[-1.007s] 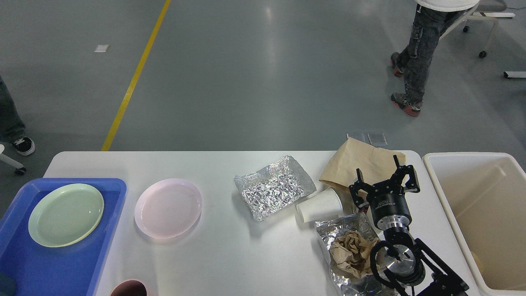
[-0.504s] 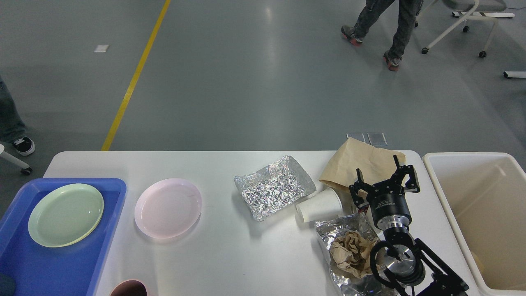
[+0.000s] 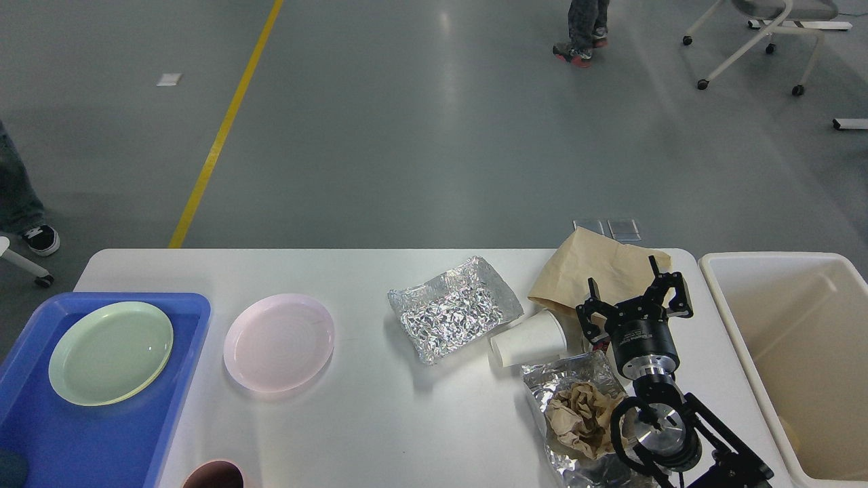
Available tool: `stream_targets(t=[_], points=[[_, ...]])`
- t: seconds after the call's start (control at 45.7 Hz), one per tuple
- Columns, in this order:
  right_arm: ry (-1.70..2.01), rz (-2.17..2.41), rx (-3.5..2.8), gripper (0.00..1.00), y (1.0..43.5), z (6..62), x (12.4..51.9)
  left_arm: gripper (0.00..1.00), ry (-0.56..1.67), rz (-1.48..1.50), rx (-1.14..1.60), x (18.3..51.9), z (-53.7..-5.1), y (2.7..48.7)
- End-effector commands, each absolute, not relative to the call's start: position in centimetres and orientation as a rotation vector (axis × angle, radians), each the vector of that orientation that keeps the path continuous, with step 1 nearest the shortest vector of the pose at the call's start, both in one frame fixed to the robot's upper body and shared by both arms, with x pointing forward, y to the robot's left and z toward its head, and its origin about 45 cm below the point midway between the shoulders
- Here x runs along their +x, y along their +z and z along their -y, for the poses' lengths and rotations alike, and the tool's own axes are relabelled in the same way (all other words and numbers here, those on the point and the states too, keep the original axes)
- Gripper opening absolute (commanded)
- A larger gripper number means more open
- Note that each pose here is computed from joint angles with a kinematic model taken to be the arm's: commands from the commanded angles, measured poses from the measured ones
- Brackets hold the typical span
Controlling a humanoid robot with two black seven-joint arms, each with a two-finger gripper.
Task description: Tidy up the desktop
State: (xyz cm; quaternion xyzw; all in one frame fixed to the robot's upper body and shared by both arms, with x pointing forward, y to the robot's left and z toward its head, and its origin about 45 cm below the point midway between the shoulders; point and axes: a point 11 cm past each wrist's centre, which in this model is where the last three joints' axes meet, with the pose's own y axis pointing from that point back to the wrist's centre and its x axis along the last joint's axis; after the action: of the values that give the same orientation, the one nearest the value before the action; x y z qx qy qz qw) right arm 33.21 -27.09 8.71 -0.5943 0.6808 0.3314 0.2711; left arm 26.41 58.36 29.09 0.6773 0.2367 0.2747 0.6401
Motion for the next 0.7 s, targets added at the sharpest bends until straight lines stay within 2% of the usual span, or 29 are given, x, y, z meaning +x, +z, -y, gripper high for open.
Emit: stream_targets(t=[0.0,0.219,0.35,0.504,0.679], points=[[0.893,-1.834,-1.600,1.00,8.7,27.1,33.2,0.95,0.522,-0.413,1.596,30.5,-53.6,32.7],[0.892,-1.834,-1.600,1.00,8.7,27.1,33.2,0.95,0.470,-0.222,1.585,34.5,-44.7,40.1],[0.892,-1.834,-1.600,1.00,8.7,27.1,33.2,0.95,0.439,-0.147,1.565,35.1,-38.8,43.3],[0.893,-1.834,-1.600,1.00,8.7,27.1,33.2,0.95,0.409,-0.064,1.524,33.2,-32.0,47.1],[0.892,-1.834,-1.600,1.00,8.7,27.1,33.2,0.94,0.399,-0.008,1.496,30.8,-27.1,49.3]])
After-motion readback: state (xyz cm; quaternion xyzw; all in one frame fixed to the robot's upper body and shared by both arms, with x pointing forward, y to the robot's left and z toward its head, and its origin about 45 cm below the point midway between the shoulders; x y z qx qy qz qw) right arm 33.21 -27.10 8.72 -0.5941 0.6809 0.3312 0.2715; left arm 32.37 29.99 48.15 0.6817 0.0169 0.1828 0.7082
